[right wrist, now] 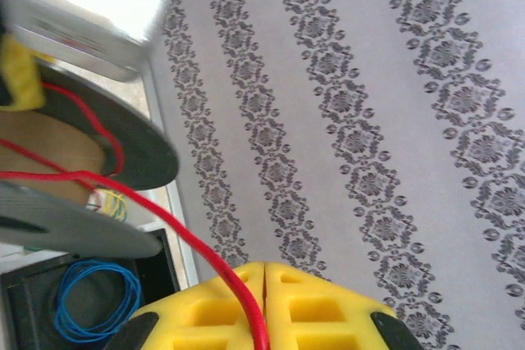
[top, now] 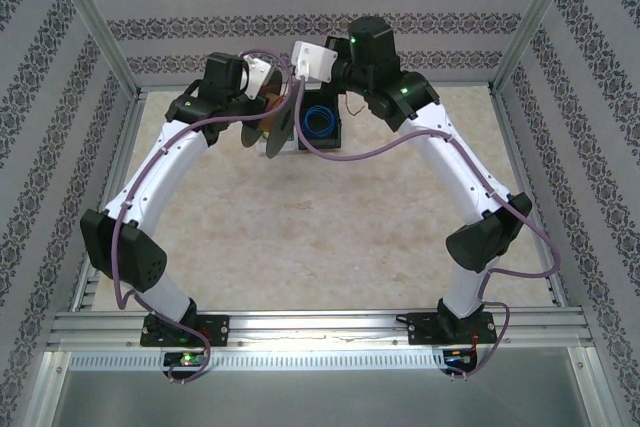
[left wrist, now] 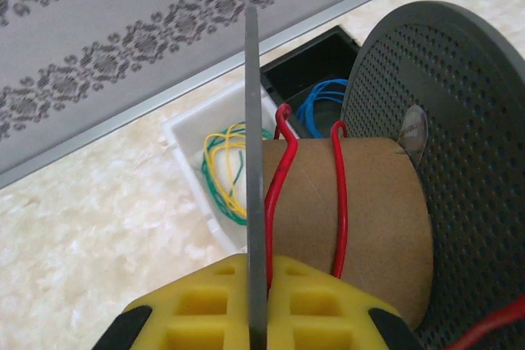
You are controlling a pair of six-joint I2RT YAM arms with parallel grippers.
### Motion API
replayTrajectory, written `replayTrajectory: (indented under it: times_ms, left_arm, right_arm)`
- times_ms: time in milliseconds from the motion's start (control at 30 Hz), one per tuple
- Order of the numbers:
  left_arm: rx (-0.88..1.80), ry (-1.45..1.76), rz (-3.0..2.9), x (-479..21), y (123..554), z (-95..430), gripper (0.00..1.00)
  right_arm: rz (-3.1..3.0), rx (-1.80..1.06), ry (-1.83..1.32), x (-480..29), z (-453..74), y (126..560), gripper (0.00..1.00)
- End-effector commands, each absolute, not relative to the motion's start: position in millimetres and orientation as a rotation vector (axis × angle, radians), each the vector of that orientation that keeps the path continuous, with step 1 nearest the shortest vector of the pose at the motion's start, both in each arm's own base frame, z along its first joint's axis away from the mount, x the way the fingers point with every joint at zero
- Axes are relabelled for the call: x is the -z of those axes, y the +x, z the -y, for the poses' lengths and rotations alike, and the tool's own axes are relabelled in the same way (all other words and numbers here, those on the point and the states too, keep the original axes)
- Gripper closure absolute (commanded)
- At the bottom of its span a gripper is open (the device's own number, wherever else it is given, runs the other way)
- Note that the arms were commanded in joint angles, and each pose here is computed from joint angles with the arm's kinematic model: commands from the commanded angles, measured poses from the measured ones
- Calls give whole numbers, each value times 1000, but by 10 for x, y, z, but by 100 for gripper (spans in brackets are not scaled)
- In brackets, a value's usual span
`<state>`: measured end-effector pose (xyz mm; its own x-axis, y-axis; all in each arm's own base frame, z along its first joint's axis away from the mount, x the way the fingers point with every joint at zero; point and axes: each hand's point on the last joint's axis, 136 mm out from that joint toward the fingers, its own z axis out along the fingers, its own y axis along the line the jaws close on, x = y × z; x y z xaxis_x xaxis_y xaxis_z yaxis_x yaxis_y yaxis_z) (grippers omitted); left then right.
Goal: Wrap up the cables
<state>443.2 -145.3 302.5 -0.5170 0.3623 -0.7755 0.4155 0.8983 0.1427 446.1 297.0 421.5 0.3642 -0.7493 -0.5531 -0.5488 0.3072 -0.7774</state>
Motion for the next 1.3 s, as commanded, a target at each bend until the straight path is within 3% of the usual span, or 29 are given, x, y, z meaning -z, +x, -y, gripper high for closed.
replayTrajectory:
  times_ms: [0, 300, 600, 1133, 1267]
  left_arm:
    - [165, 759, -2138, -3075, 4066, 1613, 100]
    - [376, 1023, -1977, -3235, 3511, 1878, 100]
    - [391, 1057, -1828, -3636, 3375, 1916, 100]
    - [389, 772, -1600, -4550, 3733, 1793, 100]
    - [356, 699, -1597, -4666, 3841, 1708, 100]
  right_arm:
    - [-1261, 198, -1255, -4507, -2868, 4631, 100]
    - [-1346, 142, -1247, -4225, -2746, 4960, 100]
    - [-1480, 54, -1234, -3626, -2564, 5204, 100]
    - [-1581, -208, -1136, -2831, -2431, 5117, 100]
    - [-1597, -271, -1104, -2720, -2410, 5072, 92]
